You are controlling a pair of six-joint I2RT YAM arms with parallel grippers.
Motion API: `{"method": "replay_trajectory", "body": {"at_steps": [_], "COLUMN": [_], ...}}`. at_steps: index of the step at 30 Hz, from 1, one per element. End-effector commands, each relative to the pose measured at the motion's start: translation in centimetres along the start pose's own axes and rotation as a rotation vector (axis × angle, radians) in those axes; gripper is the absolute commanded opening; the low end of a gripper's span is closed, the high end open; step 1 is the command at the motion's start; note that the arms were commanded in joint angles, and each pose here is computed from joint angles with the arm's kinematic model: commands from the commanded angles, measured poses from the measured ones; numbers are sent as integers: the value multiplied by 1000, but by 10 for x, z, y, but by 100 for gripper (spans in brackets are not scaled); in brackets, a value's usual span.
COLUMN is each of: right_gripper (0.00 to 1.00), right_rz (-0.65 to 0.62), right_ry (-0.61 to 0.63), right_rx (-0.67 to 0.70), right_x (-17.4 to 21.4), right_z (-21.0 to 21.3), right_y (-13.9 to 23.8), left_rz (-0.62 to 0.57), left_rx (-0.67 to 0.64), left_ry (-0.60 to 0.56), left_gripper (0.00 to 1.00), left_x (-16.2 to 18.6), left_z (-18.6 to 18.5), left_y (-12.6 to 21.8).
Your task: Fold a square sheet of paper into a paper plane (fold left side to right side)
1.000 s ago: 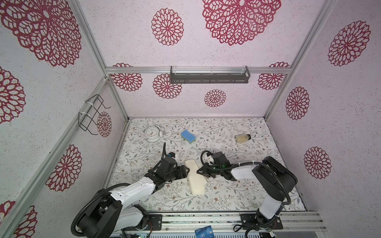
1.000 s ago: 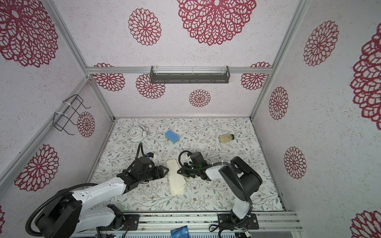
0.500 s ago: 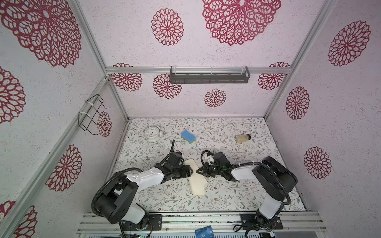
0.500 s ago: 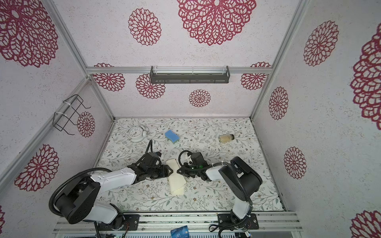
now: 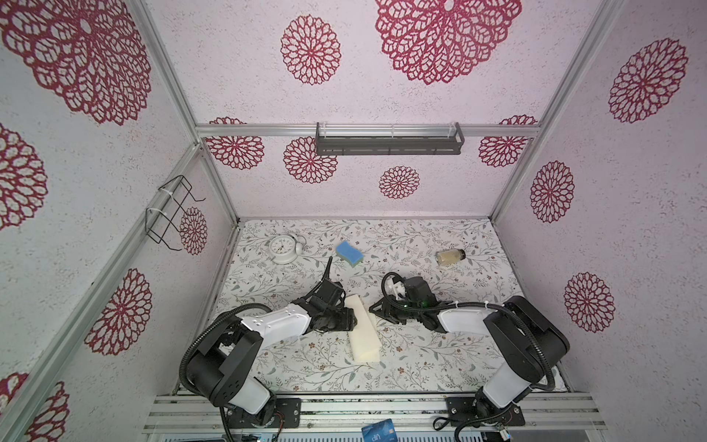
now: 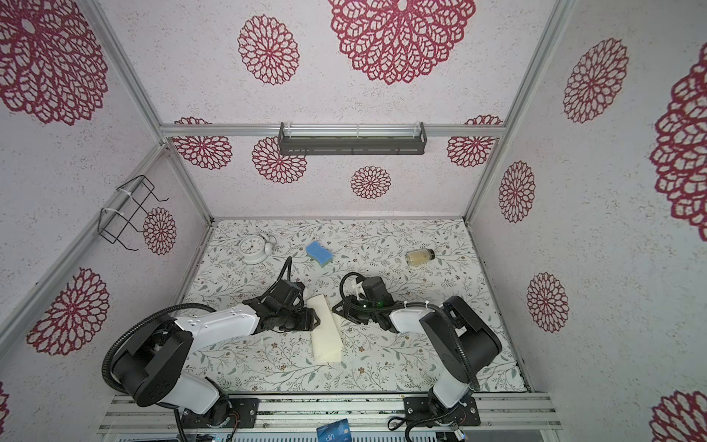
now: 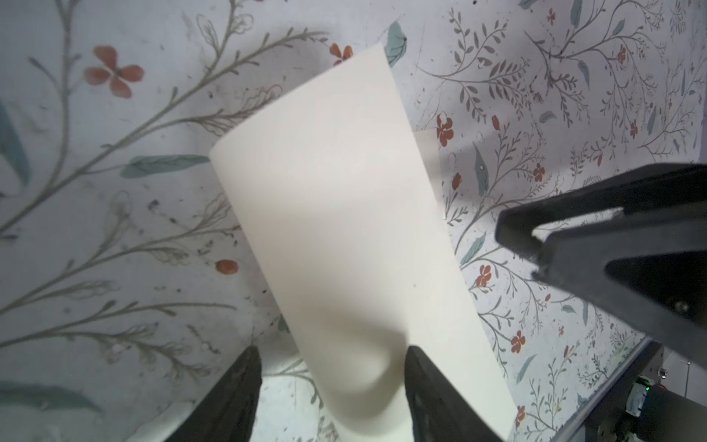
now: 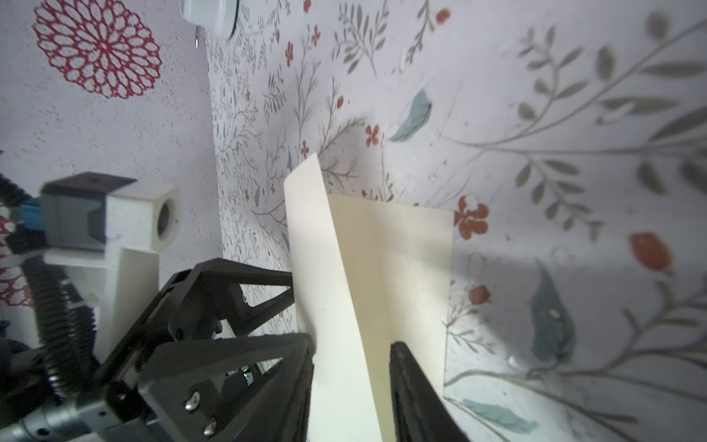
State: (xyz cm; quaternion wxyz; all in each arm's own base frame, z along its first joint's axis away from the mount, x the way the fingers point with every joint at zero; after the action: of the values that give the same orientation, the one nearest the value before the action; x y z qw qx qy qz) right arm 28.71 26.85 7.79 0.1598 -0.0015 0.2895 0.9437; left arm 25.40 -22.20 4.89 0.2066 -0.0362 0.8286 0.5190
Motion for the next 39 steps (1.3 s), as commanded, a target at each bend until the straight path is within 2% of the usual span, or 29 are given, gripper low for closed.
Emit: {"method": "replay_trajectory", "body": {"at_steps": [1, 8, 22, 39], "right_gripper": [34, 0, 0, 0], "right_rz": [-12, 36, 82, 79], "right_ry": [7, 3, -1, -4], "right_rx": [33, 92, 143, 148], "right_x": [-5, -1, 0, 3], "right_z": [-7, -27, -41, -44], "right_y": [7, -1, -15, -14], "left_rz": [-10, -11, 16, 50], "left_rx": [-16, -24, -70, -95], "left_ry": [-64, -131, -238, -277], "left_gripper": [63, 62, 62, 62], "left_x": [-5, -6, -1, 6], "left_z": [-5, -13, -21, -21], "left_y": [5, 4, -3, -15]}}
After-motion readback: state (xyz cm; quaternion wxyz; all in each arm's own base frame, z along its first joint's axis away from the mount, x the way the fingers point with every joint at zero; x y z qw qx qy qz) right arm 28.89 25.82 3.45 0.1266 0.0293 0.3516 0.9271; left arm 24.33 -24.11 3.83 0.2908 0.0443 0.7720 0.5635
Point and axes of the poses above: each gripper's point midway between its finger pads, its own y axis back along the fingers, its own z axis along the line the jaws close on, x = y × z, the point moved 2 cm from there along y, back along the fingers, and after that the axes turned 8 degrees about -y, right-handed, at the moved point
